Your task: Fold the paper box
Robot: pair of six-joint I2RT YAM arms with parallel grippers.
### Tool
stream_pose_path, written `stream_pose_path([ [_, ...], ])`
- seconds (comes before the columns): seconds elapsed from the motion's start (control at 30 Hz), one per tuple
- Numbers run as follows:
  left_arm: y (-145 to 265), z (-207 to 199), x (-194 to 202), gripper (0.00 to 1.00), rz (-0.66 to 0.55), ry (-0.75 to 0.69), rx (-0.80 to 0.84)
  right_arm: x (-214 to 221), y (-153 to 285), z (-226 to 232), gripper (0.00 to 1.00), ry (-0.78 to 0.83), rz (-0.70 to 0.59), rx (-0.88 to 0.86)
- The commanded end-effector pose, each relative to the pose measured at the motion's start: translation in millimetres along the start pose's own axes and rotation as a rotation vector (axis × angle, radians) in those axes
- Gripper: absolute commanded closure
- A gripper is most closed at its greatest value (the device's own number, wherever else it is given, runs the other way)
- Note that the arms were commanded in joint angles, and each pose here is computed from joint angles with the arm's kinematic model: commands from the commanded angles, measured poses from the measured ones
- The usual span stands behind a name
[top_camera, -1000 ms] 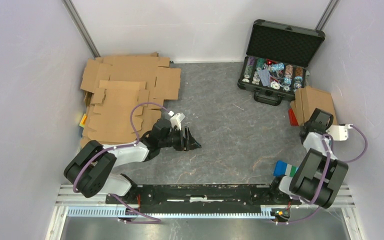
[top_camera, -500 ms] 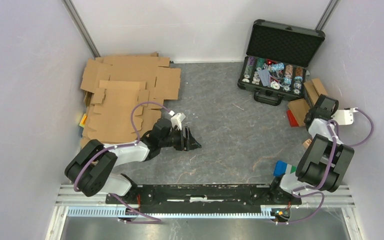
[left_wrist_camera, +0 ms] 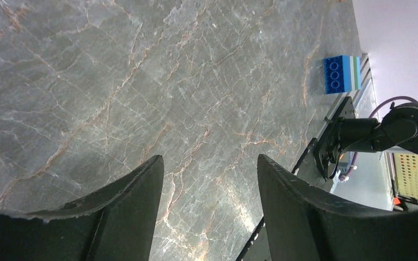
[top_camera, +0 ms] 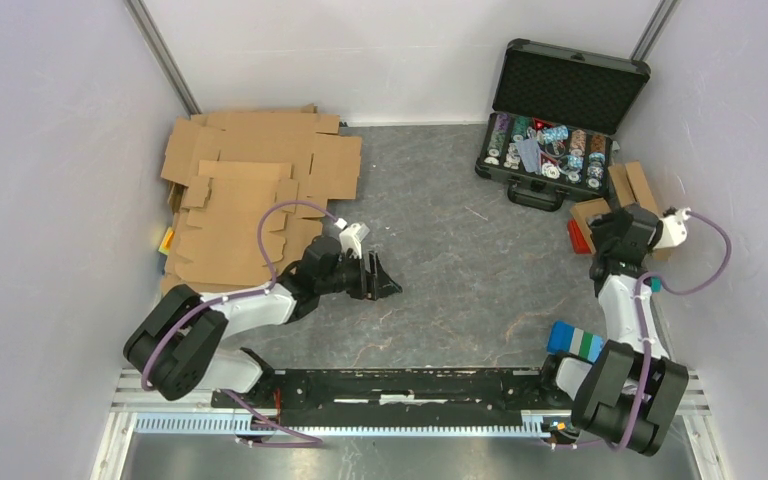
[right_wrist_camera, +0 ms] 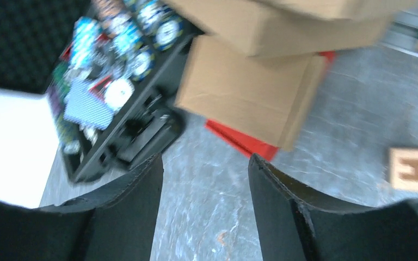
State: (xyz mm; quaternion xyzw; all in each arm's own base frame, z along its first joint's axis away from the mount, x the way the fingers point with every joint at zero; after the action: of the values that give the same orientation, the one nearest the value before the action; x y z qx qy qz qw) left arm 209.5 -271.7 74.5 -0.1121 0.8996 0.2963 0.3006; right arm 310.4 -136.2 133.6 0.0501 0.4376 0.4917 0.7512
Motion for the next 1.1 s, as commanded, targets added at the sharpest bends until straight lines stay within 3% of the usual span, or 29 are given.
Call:
stream_pose_path([
  [0.0,5.4,-4.4,-19.7,0.29,-0.070,-0.082,-0.009,7.9,20.9,71.6,0.34,0.274,0.029,-0.390],
  [0.13,9.5,-1.6,-24.2,0.27,-0.092,-0.096,-0.041,41.1,49.1,111.5,0.28,0.438,0.125,-0.687],
  [0.23,19.5,8.2,-29.5,0.08,-0.139,-0.111,-0.118,66.4,68.0,127.9,0.02,0.519,0.169,-0.834],
  [0.3,28.8,10.2,-35.5,0.00,-0.193,-0.128,-0.146,79.4,71.2,134.6,0.02,0.570,0.186,-0.867],
  [0.47,45.9,19.5,-45.0,0.00,-0.269,-0.160,-0.231,123.7,80.2,158.9,0.02,0.733,0.282,-0.946],
  [0.6,54.6,29.3,-51.9,0.00,-0.298,-0.181,-0.311,156.6,96.2,169.7,0.02,0.844,0.275,-1.009],
  [0.77,72.0,41.8,-60.7,0.00,-0.358,-0.201,-0.418,179.0,97.3,181.3,0.02,0.909,0.286,-1.034],
  [1.07,92.4,42.9,-65.3,0.00,-0.434,-0.250,-0.448,201.2,90.4,195.1,0.06,0.970,0.255,-1.015],
])
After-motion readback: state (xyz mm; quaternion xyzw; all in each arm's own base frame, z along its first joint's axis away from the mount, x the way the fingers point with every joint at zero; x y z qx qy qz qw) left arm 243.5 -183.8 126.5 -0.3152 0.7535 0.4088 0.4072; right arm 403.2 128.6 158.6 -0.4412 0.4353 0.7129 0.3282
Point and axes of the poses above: each gripper's point midway between its finger pads, its own y axis back along the fingers, its own z axis along the line the jaws close on, x = y × z, the point moved 1 cm from there along y, back along the fingers, and after that the axes turned 3 degrees about -y, right-handed, at the moved point
